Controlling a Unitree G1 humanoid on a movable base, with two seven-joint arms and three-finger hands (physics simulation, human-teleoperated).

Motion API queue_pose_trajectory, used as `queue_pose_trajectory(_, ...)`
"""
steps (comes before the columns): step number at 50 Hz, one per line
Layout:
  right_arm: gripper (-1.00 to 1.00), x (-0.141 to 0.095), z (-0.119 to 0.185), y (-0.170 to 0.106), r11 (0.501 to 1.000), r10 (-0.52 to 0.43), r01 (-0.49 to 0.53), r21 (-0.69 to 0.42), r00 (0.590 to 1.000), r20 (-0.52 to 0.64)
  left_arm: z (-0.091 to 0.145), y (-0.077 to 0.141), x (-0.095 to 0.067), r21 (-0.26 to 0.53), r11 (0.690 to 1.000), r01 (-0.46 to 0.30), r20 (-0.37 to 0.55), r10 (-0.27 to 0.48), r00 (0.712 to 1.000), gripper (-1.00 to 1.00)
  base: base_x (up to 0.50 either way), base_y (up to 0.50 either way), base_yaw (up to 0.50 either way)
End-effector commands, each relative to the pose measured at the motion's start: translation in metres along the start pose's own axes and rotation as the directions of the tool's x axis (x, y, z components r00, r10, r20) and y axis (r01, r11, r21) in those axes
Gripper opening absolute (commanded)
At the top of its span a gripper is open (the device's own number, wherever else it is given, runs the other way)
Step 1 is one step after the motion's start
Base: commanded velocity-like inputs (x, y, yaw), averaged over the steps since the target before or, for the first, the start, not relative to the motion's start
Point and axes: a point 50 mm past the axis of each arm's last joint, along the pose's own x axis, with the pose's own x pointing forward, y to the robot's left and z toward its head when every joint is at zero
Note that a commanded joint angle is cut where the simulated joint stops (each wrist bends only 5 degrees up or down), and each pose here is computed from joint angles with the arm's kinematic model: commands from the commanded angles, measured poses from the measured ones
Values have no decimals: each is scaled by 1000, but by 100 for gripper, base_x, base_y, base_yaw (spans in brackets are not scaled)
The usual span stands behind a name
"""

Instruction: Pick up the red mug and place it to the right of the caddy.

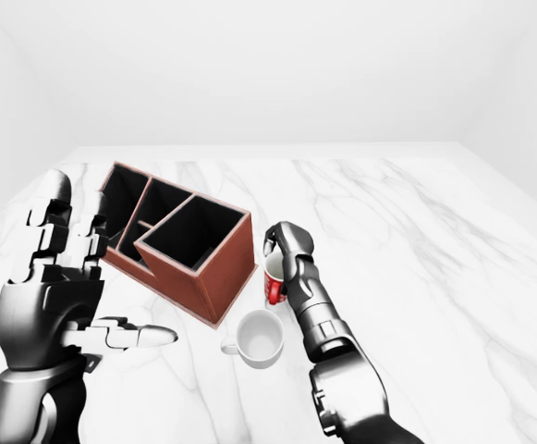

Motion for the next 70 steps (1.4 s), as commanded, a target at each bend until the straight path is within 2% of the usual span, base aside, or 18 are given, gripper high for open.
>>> queue_pose_trajectory(1, -100, 0, -1, 1, 1000, -18, 18, -12, 1000, -9, 3, 1, 0, 1, 1000, -1, 14, 1, 1000, 100, 0, 0, 0)
queue_pose_trajectory(4, -98, 1, -1, 0, 1000, -18, 18, -13, 1000, -8, 3, 0, 0, 1, 1000, 0, 14, 0, 1000, 100, 0, 0, 0)
queue_pose_trajectory(5, 0, 1, 0, -2, 1000, -18, 18, -11, 1000, -4, 3, 0, 0, 0, 1000, 1, 12, -1, 1000, 100, 0, 0, 0)
queue_pose_trajectory(6, 45, 1, 1, -3, 1000, -24, 24, -16, 1000, 5, 3, 0, 0, -1, 1000, 2, 12, -2, 1000, 100, 0, 0, 0)
queue_pose_trajectory(7, 100, 1, 1, -4, 1000, -23, 23, -15, 1000, 7, 3, 0, 0, -2, 1000, 2, 13, -2, 1000, 100, 0, 0, 0)
queue_pose_trajectory(23, 100, -1, 1, -9, 999, -12, 14, -49, 999, 35, 3, -1, 0, -3, 1000, 7, 9, -7, 1000, 100, 0, 0, 0)
queue_pose_trajectory(37, 100, 0, 9, -28, 998, -41, 44, -41, 996, 76, 0, -1, 0, -4, 1000, 8, 1, -8, 1000, 100, 0, 0, 0)
queue_pose_trajectory(41, 100, -3, 22, -41, 999, -53, 54, 1, 989, 136, 1, -1, 0, -3, 1000, 6, 4, -6, 1000, 100, 0, 0, 0)
queue_pose_trajectory(42, 100, -5, 28, -47, 998, -56, 49, 48, 986, 158, 2, 0, 0, -3, 1000, 5, 6, -5, 1000, 100, 0, 0, 0)
queue_pose_trajectory(44, 100, -9, 36, -54, 996, -57, 43, 73, 978, 200, 2, 0, 0, -3, 1000, 5, 10, -5, 1000, 100, 0, 0, 0)
queue_pose_trajectory(47, 100, -20, 57, -71, 987, -66, 15, 163, 949, 308, 2, -1, 0, -4, 1000, 5, 7, -5, 1000, 100, 0, 0, 0)
queue_pose_trajectory(53, 100, -58, 92, -101, 977, -117, 3, 215, 846, 521, 2, -2, 0, -3, 1000, 6, 11, -6, 1000, 100, 0, 0, 0)
queue_pose_trajectory(56, 100, -71, 97, -106, 973, -136, 3, 231, 815, 563, 4, -2, 0, -3, 1000, 7, 14, -7, 1000, 100, 0, 0, 0)
queue_pose_trajectory(57, 100, -81, 100, -109, 971, -150, 5, 238, 791, 593, 4, -2, -1, -3, 1000, 6, 15, -6, 1000, 100, 0, 0, 0)
queue_pose_trajectory(62, 100, -107, 106, -116, 968, -189, 29, 248, 732, 655, 5, -2, -1, -2, 1000, 9, 15, -9, 1000, 100, 0, 0, 0)
queue_pose_trajectory(64, 100, -122, 109, -121, 964, -219, 47, 261, 695, 685, 5, -3, -2, -2, 1000, 10, 17, -10, 1000, 100, 0, 0, 0)
queue_pose_trajectory(68, 100, -141, 110, -121, 959, -246, 58, 278, 658, 712, 6, -3, -2, -2, 1000, 11, 18, -11, 1000, 100, 0, 0, 0)
queue_pose_trajectory(70, 100, -151, 110, -122, 945, -277, 44, 324, 634, 722, 7, -4, -2, -2, 1000, 12, 25, -12, 1000, 100, 0, 0, 0)
